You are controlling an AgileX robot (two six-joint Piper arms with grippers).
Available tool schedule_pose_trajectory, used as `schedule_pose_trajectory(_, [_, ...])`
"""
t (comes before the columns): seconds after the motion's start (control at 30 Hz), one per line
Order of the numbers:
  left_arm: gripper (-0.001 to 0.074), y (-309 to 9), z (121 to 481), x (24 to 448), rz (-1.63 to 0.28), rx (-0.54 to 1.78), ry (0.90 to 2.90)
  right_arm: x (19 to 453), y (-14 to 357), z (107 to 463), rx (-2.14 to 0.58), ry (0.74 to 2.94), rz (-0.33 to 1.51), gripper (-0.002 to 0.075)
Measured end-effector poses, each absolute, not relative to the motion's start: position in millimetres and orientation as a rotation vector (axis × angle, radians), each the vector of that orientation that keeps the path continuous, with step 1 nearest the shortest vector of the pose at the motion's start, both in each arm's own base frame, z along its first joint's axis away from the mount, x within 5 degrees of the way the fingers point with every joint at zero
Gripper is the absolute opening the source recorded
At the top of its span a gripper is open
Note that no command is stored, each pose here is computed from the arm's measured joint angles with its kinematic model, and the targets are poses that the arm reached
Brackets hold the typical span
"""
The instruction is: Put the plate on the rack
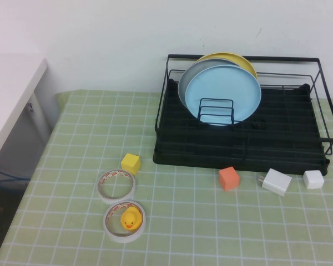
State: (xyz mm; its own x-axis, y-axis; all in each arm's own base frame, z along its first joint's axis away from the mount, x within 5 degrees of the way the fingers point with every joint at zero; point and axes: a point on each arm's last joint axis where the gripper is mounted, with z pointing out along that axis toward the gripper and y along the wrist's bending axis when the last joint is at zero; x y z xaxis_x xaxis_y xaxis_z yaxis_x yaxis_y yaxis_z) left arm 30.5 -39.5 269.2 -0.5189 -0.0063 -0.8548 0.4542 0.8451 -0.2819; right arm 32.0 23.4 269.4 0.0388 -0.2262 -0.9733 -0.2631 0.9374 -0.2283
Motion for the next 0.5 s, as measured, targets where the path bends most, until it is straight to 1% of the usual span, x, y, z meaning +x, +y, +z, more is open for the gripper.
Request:
schedule_pose_trajectory(0.17, [-0.0001,-39.5,269.2,30.5,-0.597,0.328,2.048,47.5,7.4,223.6,-0.188,1.677,-0.035,0.001])
schedule_pose_trajectory(0.3, [-0.0001,-39.5,269.2,30.5,-0.597,0.328,2.048,53.0,-2.1,184.3,-0.03,1.801,-0.051,0.001])
schedule_pose_trajectory(0.37, [-0.0001,-39.5,269.2,30.5,-0.597,0.328,2.048,53.2,-4.6,174.1,0.019,1.843,-0.051,0.001])
schedule_pose_trajectory(0.5, [-0.0001,-39.5,269.2,30.5,-0.597,0.328,2.048,51.3,-7.2,170.1,0.07,1.899,-0.056,0.001])
